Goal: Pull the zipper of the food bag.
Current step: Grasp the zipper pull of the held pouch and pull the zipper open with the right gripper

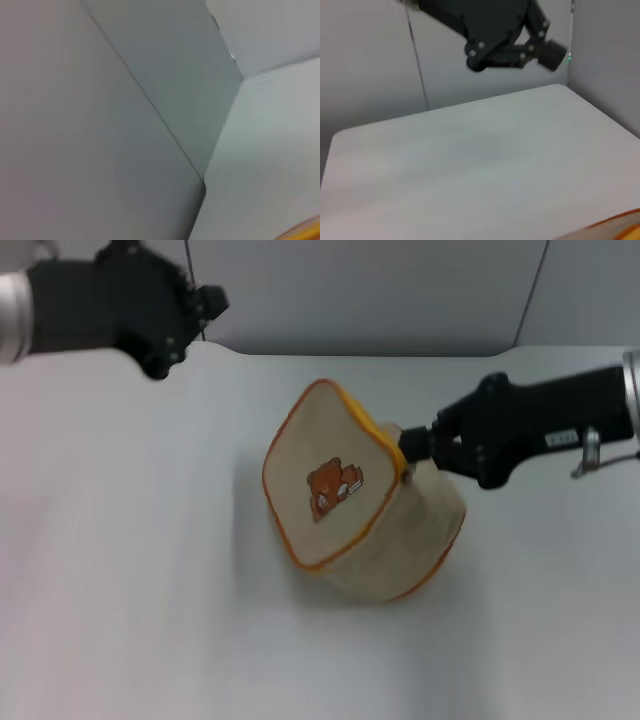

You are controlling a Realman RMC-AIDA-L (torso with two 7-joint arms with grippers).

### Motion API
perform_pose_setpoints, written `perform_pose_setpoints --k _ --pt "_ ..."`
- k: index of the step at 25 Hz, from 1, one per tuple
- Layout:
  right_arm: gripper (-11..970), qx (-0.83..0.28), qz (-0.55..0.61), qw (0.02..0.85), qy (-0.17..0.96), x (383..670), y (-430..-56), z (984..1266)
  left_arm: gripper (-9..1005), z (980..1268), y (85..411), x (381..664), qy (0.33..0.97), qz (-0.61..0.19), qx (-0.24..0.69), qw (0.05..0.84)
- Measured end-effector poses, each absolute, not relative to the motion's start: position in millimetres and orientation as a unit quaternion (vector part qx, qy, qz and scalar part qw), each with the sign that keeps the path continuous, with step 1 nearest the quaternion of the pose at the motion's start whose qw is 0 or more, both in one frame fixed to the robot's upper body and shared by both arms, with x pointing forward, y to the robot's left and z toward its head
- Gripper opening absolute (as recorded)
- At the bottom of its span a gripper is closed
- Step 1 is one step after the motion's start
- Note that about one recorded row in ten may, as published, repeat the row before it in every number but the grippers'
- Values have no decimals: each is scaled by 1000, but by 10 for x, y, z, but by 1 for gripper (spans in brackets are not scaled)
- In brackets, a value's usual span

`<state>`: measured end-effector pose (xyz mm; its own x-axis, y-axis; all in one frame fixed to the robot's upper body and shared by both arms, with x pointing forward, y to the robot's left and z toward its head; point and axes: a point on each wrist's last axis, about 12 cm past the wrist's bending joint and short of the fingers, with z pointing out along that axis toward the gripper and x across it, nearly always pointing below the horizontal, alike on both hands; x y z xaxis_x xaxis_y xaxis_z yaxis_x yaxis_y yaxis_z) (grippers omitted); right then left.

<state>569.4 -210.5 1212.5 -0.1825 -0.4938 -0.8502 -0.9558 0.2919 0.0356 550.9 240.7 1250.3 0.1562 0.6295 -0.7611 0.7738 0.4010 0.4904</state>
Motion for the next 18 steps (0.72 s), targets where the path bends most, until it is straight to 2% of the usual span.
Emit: perform_pose_setpoints --k 6,7,11,13,18 --pt "22 -553 289 360 694 5774 -1912 12284 1 12223 2711 5308 652 -143 481 569" --pt "24 -569 283 345 690 5796 -1835 12302 2 12071 2835 5211 656 -169 458 576" --pt "33 -593 284 323 680 5802 -1718 12315 2 11835 2957 5125 662 -203 431 579" --pt "37 -616 285 310 666 5808 -1626 12388 60 11557 3121 5001 656 -248 404 587" --pt "49 -624 272 293 671 5825 -1620 12400 193 11355 3236 4882 641 -290 386 597"
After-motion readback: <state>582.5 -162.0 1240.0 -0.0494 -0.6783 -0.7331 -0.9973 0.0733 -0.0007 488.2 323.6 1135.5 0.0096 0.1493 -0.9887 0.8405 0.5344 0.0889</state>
